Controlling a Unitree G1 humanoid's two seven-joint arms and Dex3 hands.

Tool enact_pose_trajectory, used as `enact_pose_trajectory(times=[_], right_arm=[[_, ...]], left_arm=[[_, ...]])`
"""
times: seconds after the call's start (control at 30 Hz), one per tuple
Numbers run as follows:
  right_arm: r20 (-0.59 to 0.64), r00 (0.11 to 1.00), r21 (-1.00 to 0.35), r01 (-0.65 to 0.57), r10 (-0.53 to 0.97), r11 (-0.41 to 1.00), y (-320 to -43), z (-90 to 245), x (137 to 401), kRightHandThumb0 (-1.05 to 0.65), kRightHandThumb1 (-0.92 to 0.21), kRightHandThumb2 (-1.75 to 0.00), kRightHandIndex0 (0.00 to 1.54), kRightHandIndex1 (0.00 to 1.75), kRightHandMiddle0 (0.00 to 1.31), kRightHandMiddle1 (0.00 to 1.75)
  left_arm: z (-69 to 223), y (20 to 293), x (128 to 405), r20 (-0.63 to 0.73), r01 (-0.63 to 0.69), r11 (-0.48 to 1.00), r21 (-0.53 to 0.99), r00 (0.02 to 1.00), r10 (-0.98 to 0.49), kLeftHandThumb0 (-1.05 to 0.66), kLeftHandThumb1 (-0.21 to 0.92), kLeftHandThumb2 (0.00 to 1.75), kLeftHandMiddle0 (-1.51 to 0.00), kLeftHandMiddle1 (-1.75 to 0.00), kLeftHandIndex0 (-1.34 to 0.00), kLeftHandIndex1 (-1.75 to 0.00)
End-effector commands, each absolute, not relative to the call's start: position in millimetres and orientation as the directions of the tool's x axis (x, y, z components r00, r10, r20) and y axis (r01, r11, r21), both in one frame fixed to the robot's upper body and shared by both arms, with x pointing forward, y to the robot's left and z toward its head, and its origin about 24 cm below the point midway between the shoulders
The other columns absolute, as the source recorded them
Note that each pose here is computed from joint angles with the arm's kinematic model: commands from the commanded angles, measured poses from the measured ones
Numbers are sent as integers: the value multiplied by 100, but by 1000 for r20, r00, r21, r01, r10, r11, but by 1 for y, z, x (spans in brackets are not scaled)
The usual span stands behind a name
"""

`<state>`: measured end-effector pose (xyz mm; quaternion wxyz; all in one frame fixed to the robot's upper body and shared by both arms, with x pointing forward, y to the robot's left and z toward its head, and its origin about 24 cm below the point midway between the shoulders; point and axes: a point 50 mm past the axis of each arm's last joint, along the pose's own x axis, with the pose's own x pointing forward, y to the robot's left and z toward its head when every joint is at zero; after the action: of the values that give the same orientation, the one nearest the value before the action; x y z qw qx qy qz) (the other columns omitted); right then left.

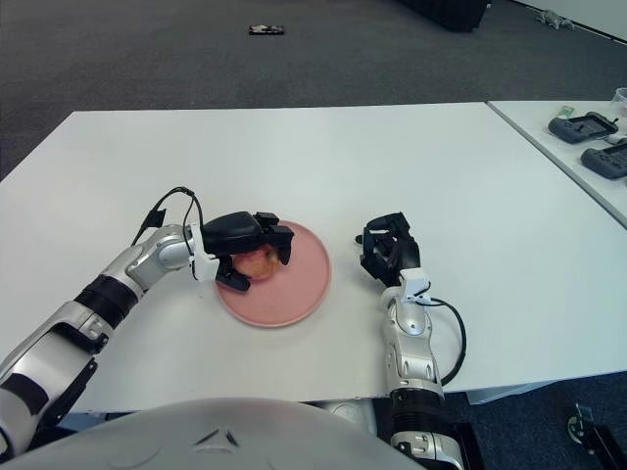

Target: Put the apple into the plate.

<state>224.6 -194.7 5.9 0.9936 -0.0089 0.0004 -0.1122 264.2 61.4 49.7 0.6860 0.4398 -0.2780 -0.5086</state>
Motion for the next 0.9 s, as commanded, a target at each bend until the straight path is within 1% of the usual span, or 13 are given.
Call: enact_pose_trajectory(times=[0.0, 0.2, 0.3, 0.5, 0.63, 0.77, 0.8, 0.83, 0.87], right_arm=[[12, 974, -18, 225, -225, 974, -194, 9, 227, -36, -79, -72, 50, 124, 27, 175], [10, 974, -14, 226, -225, 974, -194, 8, 227, -36, -79, -72, 50, 123, 27, 175], [8, 974, -12, 226, -226, 974, -194, 8, 227, -36, -78, -73, 50, 124, 28, 175], [9, 974, -5, 228, -228, 974, -194, 8, 227, -37, -75, -77, 50, 124, 29, 175], [7, 973, -3, 231, -231, 973, -194, 8, 227, -37, -75, -76, 50, 124, 29, 175], [8, 973, 1, 229, -229, 974, -194, 8, 227, -36, -77, -74, 50, 124, 28, 175], [9, 974, 2, 227, -228, 974, -194, 8, 227, -36, -77, -73, 49, 124, 27, 175], [10, 974, -1, 227, -227, 974, -194, 9, 227, -36, -78, -73, 49, 124, 27, 175], [10, 974, -2, 226, -226, 974, -194, 9, 227, -36, -79, -72, 49, 124, 27, 175]], left_arm=[[31, 62, 256, -118, 485, 58, 873, 325, -938, -51, 20, 145, -121, -175, -70, -175], [25, 63, 253, -126, 504, 50, 862, 310, -942, -51, 21, 145, -122, -175, -69, -175], [17, 66, 247, -140, 525, 51, 849, 317, -938, -51, 21, 144, -122, -175, -69, -175], [15, 63, 247, -140, 536, 43, 843, 296, -945, -50, 22, 143, -119, -175, -68, -175], [15, 63, 247, -128, 541, 59, 839, 301, -945, -50, 24, 141, -115, -175, -67, -175], [16, 62, 247, -103, 533, 92, 841, 324, -941, -49, 26, 138, -107, -175, -65, -175], [16, 62, 247, -98, 530, 98, 842, 329, -939, -39, 23, 141, -102, -173, -63, -175], [15, 62, 246, -93, 527, 106, 843, 338, -937, -25, 19, 146, -93, -171, -60, -175], [14, 62, 246, -90, 525, 112, 844, 343, -935, -16, 17, 148, -86, -171, -57, -175]])
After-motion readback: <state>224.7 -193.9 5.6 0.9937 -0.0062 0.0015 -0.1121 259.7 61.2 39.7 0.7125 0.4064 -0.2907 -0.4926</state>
